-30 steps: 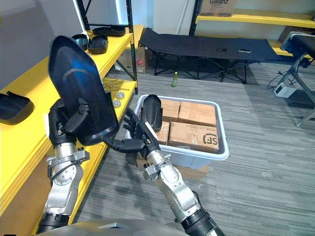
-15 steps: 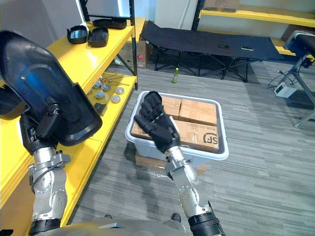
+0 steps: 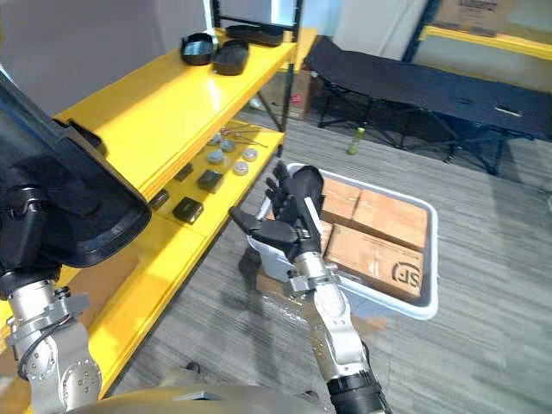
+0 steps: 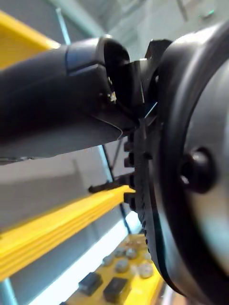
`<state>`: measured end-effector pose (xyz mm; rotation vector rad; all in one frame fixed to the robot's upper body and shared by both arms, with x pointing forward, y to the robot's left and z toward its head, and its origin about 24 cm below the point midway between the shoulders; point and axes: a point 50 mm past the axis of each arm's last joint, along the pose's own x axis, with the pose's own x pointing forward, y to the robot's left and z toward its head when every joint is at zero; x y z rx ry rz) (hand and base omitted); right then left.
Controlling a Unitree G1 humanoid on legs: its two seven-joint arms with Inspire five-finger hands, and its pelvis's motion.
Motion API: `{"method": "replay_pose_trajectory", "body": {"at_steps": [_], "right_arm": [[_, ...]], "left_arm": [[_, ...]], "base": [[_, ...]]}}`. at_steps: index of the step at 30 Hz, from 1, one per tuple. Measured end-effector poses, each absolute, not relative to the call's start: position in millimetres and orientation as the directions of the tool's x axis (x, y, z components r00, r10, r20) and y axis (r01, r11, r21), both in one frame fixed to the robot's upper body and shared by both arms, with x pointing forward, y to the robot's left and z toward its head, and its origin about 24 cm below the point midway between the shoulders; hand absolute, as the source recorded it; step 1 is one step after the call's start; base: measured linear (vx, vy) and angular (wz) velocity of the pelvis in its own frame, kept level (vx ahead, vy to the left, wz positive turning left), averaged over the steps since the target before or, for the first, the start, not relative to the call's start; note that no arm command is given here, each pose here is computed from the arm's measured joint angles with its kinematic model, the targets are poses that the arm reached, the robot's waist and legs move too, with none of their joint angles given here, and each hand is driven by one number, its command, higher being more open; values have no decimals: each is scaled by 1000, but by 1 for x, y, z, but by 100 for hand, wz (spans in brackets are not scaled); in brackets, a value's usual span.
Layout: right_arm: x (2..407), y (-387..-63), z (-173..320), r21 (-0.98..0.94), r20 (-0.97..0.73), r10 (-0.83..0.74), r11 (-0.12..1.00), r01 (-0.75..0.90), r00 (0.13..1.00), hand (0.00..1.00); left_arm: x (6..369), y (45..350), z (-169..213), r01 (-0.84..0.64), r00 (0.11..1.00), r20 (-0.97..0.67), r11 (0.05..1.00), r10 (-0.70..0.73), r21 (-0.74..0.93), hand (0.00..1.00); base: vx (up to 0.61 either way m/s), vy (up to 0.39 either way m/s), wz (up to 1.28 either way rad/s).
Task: Walk over and take three plastic housings, then place them on the shelf
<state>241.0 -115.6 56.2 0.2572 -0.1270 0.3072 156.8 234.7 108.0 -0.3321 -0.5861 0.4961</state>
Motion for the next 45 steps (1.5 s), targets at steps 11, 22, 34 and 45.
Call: {"method": "replay_pose_trajectory", "body": {"at_steps": [11,22,34,45], "right_arm": [[247,-109,61,217,175,297,918,-331,939,100],[237,-115,61,243,194,251,924,-295,948,100],[231,-122,71,142,296,283,931,-335,912,100],[239,-86,100,184,443,293,895,-406,847,100]], "left_arm": [[153,225,99,-286,790,394,851,469,-440,0],[170,197,102,-47,861,443,906,250,-420,0],[179,182,104,46,867,465,901,178,-431,0],[173,191,97,-20,867,435,888,245,-460,0]], "base": [[-2,1,52],[-12,2,37],[-79,-42,40],[15,72,1]]}}
